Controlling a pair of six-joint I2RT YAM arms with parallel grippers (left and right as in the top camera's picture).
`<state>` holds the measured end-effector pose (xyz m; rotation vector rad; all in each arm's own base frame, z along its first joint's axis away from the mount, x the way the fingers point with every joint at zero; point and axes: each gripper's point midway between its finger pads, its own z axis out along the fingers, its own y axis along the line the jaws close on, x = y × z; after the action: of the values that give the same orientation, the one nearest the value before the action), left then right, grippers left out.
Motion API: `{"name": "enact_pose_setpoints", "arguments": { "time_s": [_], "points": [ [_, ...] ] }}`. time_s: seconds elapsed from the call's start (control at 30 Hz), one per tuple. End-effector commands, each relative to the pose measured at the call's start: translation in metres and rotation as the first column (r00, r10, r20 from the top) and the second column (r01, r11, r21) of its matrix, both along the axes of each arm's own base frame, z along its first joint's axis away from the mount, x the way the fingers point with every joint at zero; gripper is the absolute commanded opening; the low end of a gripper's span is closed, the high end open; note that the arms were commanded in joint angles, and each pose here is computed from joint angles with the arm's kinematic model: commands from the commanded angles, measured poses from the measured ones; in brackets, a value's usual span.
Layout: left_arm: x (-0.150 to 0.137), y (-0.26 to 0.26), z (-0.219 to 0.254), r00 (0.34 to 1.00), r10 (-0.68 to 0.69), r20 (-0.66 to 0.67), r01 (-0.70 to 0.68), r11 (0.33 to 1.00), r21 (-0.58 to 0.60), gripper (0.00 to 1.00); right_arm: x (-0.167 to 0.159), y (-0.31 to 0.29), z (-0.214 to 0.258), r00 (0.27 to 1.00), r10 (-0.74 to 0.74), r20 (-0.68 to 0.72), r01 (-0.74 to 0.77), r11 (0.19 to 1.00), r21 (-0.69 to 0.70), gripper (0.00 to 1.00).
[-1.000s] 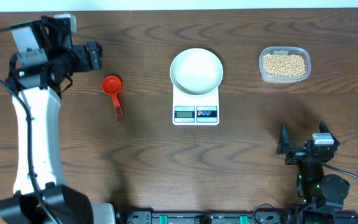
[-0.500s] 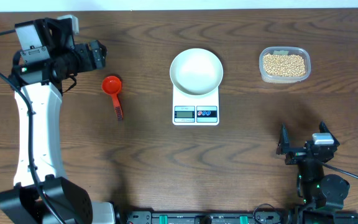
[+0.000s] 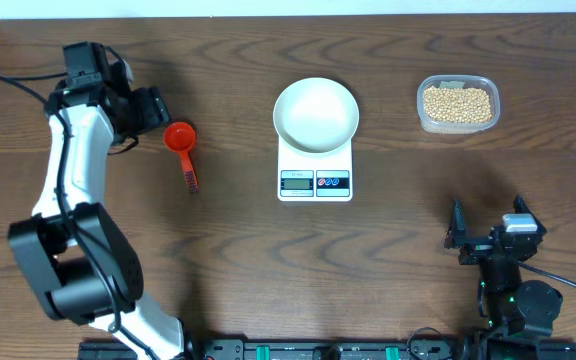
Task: Scoop item into bowl and weigh 50g on scale
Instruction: 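Move left gripper over the red scoop and grasp its cup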
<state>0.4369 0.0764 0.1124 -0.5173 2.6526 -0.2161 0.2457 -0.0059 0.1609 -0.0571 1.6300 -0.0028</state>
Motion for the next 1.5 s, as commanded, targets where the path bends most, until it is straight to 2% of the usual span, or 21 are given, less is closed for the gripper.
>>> {"name": "enact_pose_setpoints", "arguments": {
  "time_s": [0.0,0.37,0.57,0.67,0.9,1.23,1.47],
  "points": [
    [0.004,0.004,-0.017,0.999,0.014,-0.036,-0.014,1.000,0.006,0.72,0.000,0.003,-0.002,1.000,0.015,-0.004,-0.015,1.000,-0.005,0.99],
    [-0.001,0.002,-0.080,0.985,0.010,-0.171,-0.015,1.000,-0.027,0.54,0.000,0.004,-0.002,1.000,0.016,-0.004,-0.016,1.000,-0.005,0.99],
    [-0.002,-0.007,-0.097,0.979,-0.011,-0.203,0.002,0.999,-0.044,0.41,0.000,0.003,-0.002,1.000,0.015,-0.004,-0.015,1.000,-0.005,0.99],
    [-0.003,-0.018,-0.104,0.976,-0.036,-0.217,0.026,0.999,-0.047,0.40,0.000,0.003,-0.002,1.000,0.015,-0.004,-0.015,1.000,-0.004,0.99],
    [0.001,-0.025,-0.108,0.977,-0.051,-0.207,0.049,0.999,-0.011,0.29,0.000,0.003,-0.002,1.000,0.015,-0.004,-0.015,1.000,-0.005,0.99],
    [0.002,-0.026,-0.113,0.979,-0.048,-0.198,0.047,0.999,-0.011,0.25,0.000,0.003,-0.002,1.000,0.015,-0.004,-0.015,1.000,-0.005,0.99],
    [0.003,-0.026,-0.117,0.982,-0.044,-0.184,0.043,0.999,-0.009,0.19,0.000,0.004,-0.002,1.000,0.016,-0.004,-0.016,1.000,-0.005,0.99]
  ]
}}
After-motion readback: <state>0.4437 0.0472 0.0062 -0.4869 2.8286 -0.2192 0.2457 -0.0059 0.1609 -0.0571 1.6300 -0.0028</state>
